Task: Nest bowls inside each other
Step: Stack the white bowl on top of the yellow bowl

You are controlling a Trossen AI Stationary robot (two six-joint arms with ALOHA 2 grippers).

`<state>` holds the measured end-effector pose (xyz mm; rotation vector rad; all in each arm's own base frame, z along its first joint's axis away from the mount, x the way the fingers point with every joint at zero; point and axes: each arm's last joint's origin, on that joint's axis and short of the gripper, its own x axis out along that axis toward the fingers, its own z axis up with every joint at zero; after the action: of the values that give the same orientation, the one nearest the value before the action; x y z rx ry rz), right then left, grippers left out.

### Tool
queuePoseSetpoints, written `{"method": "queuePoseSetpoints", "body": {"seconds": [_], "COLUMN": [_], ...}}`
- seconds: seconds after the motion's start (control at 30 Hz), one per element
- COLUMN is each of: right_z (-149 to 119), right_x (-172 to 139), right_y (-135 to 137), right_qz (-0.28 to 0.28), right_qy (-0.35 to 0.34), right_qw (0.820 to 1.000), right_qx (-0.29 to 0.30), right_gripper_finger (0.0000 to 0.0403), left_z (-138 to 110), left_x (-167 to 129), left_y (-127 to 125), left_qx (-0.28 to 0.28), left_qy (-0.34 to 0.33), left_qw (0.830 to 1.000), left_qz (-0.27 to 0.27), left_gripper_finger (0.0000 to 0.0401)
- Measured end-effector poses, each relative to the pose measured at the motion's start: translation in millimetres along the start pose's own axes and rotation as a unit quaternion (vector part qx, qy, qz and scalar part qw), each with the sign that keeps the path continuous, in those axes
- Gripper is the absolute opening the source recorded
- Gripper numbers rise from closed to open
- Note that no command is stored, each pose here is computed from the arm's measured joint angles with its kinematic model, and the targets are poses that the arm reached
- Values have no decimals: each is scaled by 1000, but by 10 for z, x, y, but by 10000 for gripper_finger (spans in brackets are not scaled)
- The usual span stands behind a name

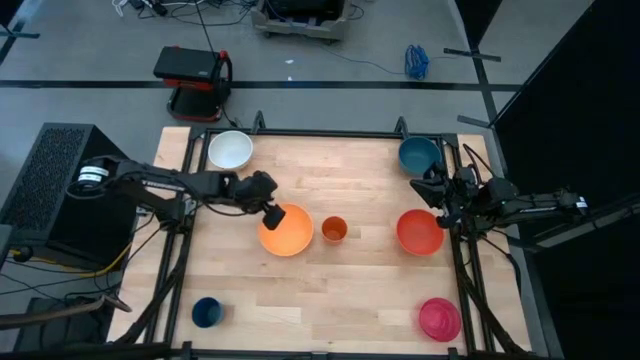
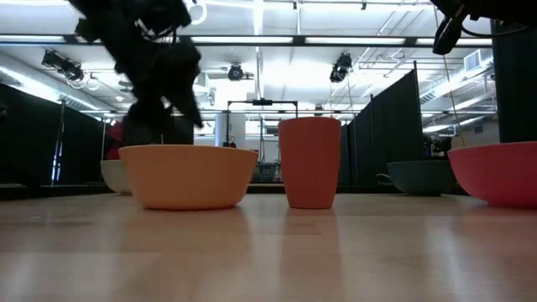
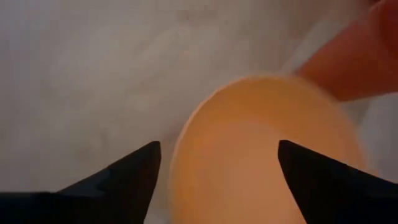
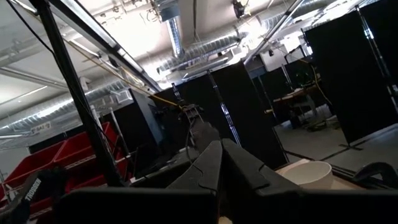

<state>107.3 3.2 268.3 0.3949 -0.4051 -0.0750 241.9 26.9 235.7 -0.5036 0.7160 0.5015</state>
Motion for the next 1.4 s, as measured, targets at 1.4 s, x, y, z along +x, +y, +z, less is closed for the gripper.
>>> {"method": "queuePoseSetpoints", "body": {"seconds": [1.4], "right_z": [1], "right_x": [0], "right_y": [1], "right_qz": [1], "right_qy": [0], "right_qw": [1000], "right_qx": [0], "right_gripper_finger": [0], "left_z": [762], "left_x": [-416], "left_y": [1051], "left_qx": [7], "left_qy": [95], "left_qw": [934], "left_qz": [344], "left_gripper_finger": [344]}}
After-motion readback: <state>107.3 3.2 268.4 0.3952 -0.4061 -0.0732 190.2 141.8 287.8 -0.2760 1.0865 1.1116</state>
